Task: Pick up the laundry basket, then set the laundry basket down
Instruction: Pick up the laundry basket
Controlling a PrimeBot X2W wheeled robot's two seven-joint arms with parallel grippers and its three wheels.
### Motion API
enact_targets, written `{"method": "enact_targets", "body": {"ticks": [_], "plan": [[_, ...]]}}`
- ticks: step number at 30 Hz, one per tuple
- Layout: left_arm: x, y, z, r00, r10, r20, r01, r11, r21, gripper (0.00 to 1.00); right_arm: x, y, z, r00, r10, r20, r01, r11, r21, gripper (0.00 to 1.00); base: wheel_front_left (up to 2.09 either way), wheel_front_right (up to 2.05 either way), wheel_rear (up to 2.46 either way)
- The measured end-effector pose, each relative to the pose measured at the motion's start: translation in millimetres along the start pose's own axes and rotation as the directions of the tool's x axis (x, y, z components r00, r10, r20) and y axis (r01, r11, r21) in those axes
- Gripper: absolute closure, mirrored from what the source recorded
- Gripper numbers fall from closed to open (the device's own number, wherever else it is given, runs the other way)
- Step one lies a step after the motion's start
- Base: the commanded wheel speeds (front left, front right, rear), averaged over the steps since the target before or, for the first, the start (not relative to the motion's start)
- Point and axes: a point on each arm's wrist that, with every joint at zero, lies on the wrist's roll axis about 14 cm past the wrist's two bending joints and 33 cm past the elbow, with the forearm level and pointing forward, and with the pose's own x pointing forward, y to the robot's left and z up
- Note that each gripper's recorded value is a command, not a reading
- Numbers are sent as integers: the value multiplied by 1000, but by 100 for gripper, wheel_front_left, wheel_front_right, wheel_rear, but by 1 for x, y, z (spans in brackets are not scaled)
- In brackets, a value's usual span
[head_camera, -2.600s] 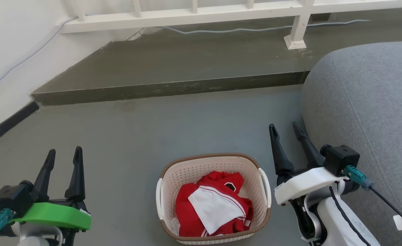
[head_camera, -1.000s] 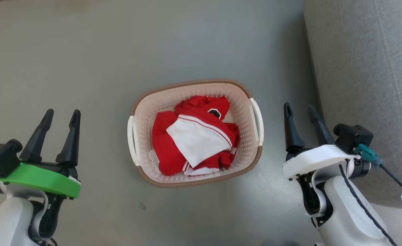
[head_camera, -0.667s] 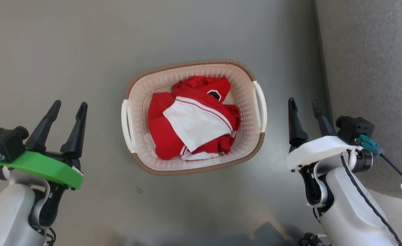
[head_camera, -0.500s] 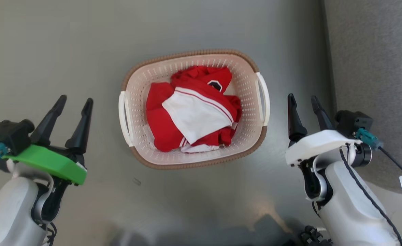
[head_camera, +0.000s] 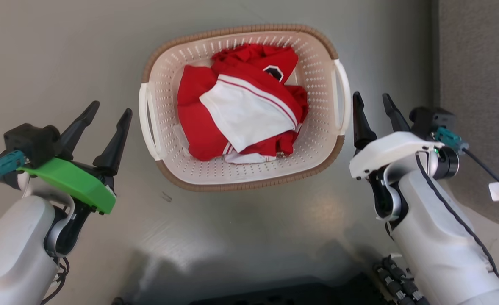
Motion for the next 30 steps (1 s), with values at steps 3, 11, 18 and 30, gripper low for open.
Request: {"method": "enact_targets", "body": {"ticks": [3, 11, 18, 30], "plan": [[4, 3, -14, 999, -5, -39, 4, 1000, -7, 0, 9, 0, -8, 1000, 4, -25, -5, 1000, -13, 0, 0, 0, 0], [18, 11, -41, 993, -12, -118, 6, 999, -52, 0, 26, -1, -34, 995, 12, -99, -16, 999, -43, 0, 0, 0, 0], [25, 19, -64, 982, -12, -188, -3, 997, -76, 0, 36, 4, -55, 986, 36, -160, -50, 996, -80, 0, 0, 0, 0], [38, 22, -86, 962, -39, -271, 11, 995, -104, 0, 59, 13, -68, 976, 72, -205, -98, 987, -124, 0, 0, 0, 0]]}}
